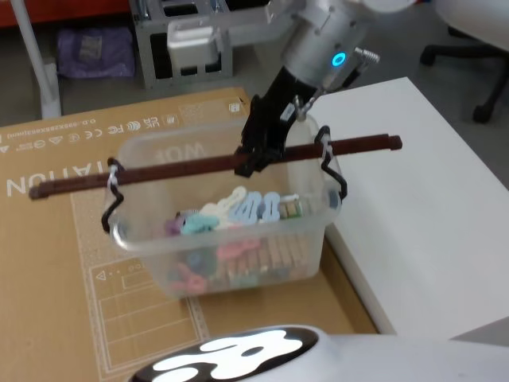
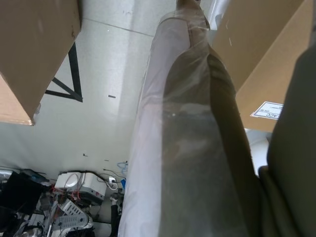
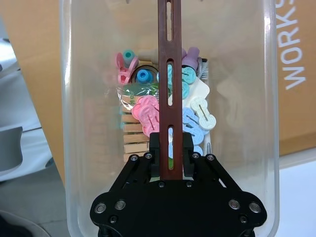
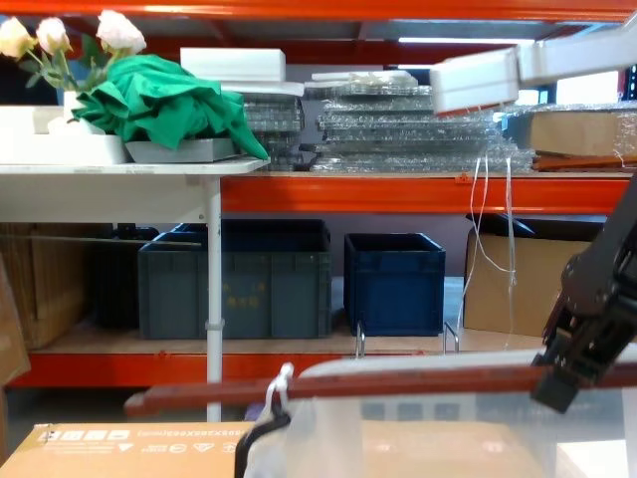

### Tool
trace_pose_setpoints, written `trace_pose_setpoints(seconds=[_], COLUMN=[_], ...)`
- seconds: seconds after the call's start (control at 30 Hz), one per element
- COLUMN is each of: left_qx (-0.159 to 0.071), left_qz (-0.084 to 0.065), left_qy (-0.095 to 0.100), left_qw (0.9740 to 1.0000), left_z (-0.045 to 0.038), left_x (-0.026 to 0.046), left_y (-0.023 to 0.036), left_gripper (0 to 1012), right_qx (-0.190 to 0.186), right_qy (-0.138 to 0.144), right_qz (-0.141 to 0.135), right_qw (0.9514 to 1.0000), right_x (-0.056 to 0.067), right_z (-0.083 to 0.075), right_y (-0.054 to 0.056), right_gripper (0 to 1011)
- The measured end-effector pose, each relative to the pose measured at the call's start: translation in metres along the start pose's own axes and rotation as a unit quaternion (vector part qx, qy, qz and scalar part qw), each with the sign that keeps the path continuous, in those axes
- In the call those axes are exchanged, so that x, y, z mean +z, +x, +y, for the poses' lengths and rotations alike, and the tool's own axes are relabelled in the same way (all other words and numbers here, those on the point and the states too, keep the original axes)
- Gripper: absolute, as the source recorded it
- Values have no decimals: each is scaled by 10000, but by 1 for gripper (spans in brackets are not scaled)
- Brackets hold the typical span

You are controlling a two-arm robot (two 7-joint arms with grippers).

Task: Use one hand to grasp the basket and place it at the designated location.

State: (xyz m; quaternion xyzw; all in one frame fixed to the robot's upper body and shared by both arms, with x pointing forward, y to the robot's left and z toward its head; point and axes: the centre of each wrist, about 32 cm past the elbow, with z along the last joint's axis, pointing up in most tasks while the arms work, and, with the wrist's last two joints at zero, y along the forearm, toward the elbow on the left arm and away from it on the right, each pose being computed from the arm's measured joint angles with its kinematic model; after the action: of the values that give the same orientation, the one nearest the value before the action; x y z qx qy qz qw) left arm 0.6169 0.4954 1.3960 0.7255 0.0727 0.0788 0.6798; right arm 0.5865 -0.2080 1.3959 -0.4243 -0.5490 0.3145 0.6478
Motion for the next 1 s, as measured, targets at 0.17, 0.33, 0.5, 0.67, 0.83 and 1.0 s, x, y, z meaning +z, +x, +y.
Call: trace_pose_setpoints(seconds=[0.17,0.33,0.5,0.67,0.83,1.0], left_qx=[0,0,0,1,0,0], left_qz=[0,2,1,0,0,-1], left_qy=[0,0,1,0,-1,-1], left_qw=[10000,10000,10000,10000,10000,10000], left_z=[0,0,0,1,0,0], left_x=[0,-2,-1,0,0,1], left_y=[0,0,0,0,0,0], left_gripper=[0,0,0,0,0,0], right_qx=[-104,-193,-295,-368,-459,-767], right_qy=[-55,-117,-206,-272,-327,-539], right_qz=[160,326,532,666,832,1326], right_qw=[9998,9992,9979,9967,9949,9867], right_x=[-60,-112,-175,-217,-267,-404], right_z=[-72,-147,-243,-313,-384,-640], right_y=[-26,-60,-110,-141,-191,-362], right_gripper=[240,241,240,240,241,240])
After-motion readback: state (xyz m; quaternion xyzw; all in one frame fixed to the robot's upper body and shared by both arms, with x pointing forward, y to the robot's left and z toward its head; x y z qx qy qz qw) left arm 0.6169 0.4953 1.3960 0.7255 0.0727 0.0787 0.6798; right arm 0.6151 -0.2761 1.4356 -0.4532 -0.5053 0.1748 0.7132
